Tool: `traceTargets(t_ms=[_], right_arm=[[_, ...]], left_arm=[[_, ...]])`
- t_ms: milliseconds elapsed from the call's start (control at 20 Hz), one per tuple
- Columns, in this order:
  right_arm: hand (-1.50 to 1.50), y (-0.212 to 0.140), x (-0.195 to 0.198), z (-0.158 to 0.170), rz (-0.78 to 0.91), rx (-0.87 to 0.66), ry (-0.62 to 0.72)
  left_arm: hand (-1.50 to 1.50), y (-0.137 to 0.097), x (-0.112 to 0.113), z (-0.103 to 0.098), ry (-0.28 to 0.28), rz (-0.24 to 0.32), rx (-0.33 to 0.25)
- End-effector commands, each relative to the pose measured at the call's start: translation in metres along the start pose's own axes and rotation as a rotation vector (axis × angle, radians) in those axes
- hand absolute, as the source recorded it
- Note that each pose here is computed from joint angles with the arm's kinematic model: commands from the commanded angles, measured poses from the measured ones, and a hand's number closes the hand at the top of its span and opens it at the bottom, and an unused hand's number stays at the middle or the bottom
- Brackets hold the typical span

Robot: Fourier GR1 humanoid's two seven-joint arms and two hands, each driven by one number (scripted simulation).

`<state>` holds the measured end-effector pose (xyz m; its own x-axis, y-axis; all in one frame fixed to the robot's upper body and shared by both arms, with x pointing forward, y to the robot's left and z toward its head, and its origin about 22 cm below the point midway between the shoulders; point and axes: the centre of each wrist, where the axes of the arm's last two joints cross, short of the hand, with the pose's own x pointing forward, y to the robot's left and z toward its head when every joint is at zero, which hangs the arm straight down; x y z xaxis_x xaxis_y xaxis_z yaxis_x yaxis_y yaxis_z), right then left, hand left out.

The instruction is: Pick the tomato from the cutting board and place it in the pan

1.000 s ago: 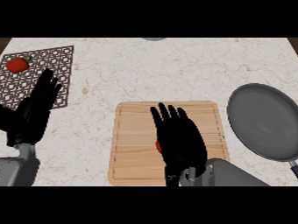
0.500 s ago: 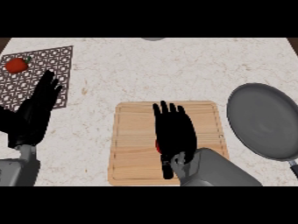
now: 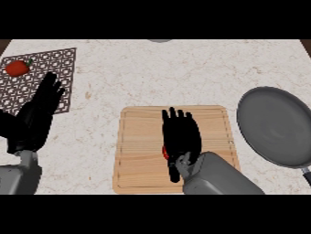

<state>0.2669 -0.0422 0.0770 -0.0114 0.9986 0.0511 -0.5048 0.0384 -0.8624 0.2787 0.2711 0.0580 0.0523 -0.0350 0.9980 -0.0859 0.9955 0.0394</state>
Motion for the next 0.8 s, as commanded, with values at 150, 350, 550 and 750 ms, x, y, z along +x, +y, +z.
traceTargets(t_ms=[150,350,550,750], right_arm=[[-1.5,0.01,0.008,-0.013,-0.009,-0.021,0.107],[-1.5,0.017,0.005,-0.027,-0.028,-0.006,0.098],[-1.5,0.012,-0.014,-0.028,-0.035,0.04,0.109],[1.5,0.023,-0.007,-0.052,-0.007,0.023,0.02]], left_arm=[[0.0,-0.018,-0.004,0.003,0.002,0.002,0.012],[0.0,-0.012,-0.002,0.015,-0.021,0.004,0.03],[0.0,0.008,-0.005,0.003,-0.003,-0.005,0.015],[0.0,-0.011,0.01,-0.002,-0.016,0.005,0.0]])
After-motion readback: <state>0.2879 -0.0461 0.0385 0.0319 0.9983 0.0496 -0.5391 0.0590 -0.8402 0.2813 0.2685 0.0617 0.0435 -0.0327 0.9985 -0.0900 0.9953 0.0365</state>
